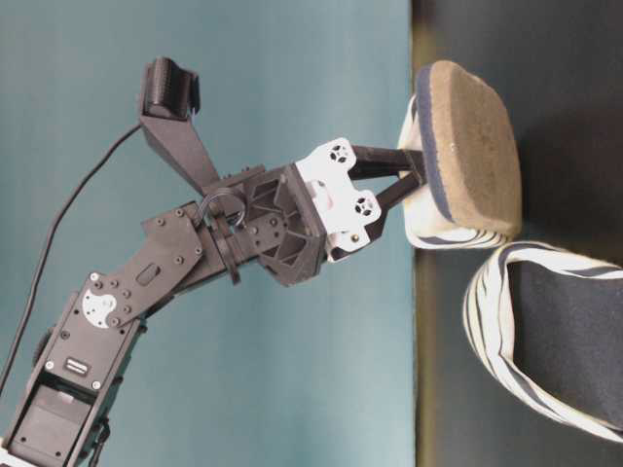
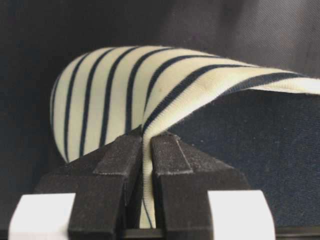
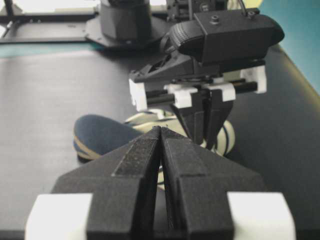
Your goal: Arrange the slippers with the left arm.
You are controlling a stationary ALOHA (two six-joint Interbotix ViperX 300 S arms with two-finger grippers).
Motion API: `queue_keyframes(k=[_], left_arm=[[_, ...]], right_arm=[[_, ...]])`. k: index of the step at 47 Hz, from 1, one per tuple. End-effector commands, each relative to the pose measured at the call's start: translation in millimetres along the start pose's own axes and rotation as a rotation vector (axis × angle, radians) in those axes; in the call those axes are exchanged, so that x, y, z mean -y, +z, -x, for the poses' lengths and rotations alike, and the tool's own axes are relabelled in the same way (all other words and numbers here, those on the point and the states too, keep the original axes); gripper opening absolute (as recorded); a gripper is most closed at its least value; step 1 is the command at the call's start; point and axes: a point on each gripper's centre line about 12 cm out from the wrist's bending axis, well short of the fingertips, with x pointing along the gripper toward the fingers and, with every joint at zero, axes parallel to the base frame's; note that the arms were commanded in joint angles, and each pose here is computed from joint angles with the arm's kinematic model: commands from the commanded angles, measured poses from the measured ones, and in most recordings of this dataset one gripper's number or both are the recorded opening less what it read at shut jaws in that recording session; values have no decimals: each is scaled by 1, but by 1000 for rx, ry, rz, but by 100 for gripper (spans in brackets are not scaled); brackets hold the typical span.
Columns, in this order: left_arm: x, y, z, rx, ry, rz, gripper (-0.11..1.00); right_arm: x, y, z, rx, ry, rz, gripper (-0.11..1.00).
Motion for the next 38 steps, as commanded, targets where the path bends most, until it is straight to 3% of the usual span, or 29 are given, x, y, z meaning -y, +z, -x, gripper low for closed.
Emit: queue_keyframes(k=[1,8,14,18,30,38], left_arm=[[3,5,5,19,-1,-10,5],[3,5,5,23,-1,-11,30],[7,5,5,19,-5,-12,63],[9,5,5,18,-9,-16,75],[13,4,7,14,-12,-49,76],[27,14,34,82,-24,-117,76]], right_arm=[[-1,3,-1,9,5,-6,0],[-1,0,-1,5,4,-7,0],[-1,-1,-1,0,4,-7,0],[-1,-1,-1,0,4,-7,0],[-1,-2,-1,0,4,-7,0],[-1,-2,-1,-5,4,-9,0]])
